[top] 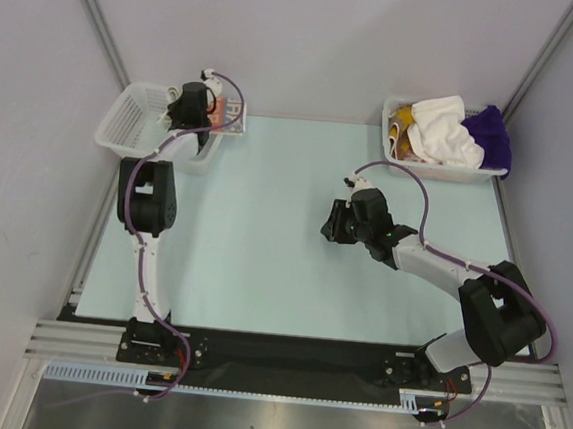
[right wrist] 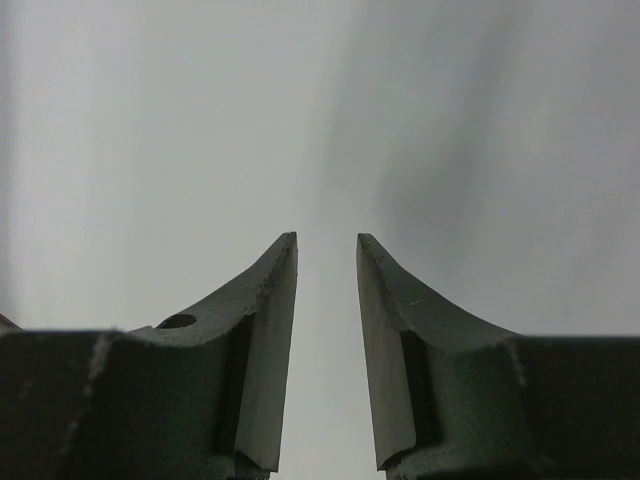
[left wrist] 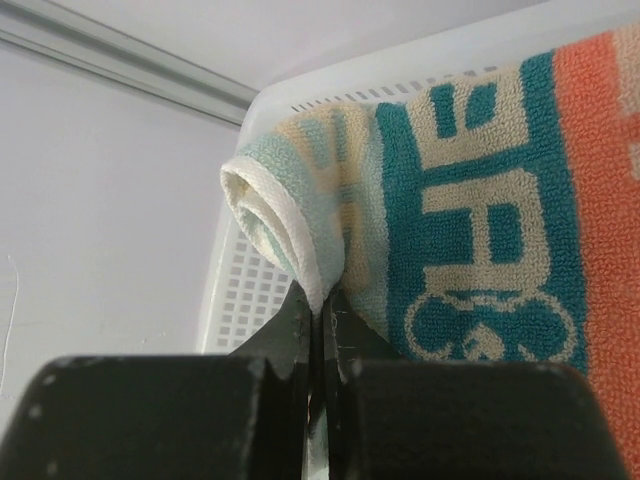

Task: Fold and stack the towels
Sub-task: Neatly place the folded towel into the bin

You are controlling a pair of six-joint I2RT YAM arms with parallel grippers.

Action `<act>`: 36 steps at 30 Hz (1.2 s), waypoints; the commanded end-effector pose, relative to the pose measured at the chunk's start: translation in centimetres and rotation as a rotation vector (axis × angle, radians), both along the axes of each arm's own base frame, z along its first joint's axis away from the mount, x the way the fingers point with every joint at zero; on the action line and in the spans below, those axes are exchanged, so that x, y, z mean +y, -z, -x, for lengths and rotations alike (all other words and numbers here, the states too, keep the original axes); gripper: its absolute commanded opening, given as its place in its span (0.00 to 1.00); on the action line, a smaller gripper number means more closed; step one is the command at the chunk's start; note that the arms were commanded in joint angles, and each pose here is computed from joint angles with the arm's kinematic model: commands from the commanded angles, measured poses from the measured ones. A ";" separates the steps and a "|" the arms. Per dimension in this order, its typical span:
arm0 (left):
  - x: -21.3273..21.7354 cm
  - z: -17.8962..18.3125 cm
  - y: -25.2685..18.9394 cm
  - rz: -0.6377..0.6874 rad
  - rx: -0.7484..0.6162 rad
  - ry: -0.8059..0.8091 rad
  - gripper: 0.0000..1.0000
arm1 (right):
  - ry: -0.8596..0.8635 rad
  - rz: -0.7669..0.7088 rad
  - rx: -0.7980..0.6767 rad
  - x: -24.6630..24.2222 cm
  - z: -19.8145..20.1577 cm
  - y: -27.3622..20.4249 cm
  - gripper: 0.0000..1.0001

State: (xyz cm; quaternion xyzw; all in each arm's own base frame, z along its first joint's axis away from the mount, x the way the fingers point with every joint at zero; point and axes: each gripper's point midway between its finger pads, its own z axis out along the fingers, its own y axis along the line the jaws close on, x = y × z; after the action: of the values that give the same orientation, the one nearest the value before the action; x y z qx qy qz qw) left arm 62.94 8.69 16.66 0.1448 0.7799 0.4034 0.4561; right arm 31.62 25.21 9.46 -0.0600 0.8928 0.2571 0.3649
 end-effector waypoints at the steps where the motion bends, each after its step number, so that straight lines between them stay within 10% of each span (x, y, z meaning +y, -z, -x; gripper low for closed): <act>1: 1.6 0.0 -3.8 -0.015 -0.088 -0.009 0.00 | -0.022 -0.026 -0.054 1.0 -1.0 -1.6 0.36; 21: 8.3 -0.5 1.1 0.026 -0.051 -0.023 0.01 | -0.038 -0.032 -0.046 1.7 -1.2 -1.2 0.36; 30: 9.3 -0.8 -0.2 0.144 -0.158 -0.093 0.50 | -0.048 -0.030 -0.041 2.0 -1.2 -0.9 0.36; 33: 9.3 -0.8 -1.3 0.176 -0.190 -0.105 0.85 | -0.051 -0.030 -0.041 2.1 -1.2 -0.8 0.36; 36: 9.0 -0.7 -3.0 0.225 -0.248 -0.112 0.89 | -0.054 -0.028 -0.040 2.1 -1.1 -0.7 0.36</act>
State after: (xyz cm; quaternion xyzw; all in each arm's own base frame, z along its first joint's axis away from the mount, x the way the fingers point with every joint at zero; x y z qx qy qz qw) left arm 63.01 18.28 14.26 0.0476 0.7927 0.3764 0.4771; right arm 31.52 26.10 8.33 -0.0714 0.8960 0.2632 0.3504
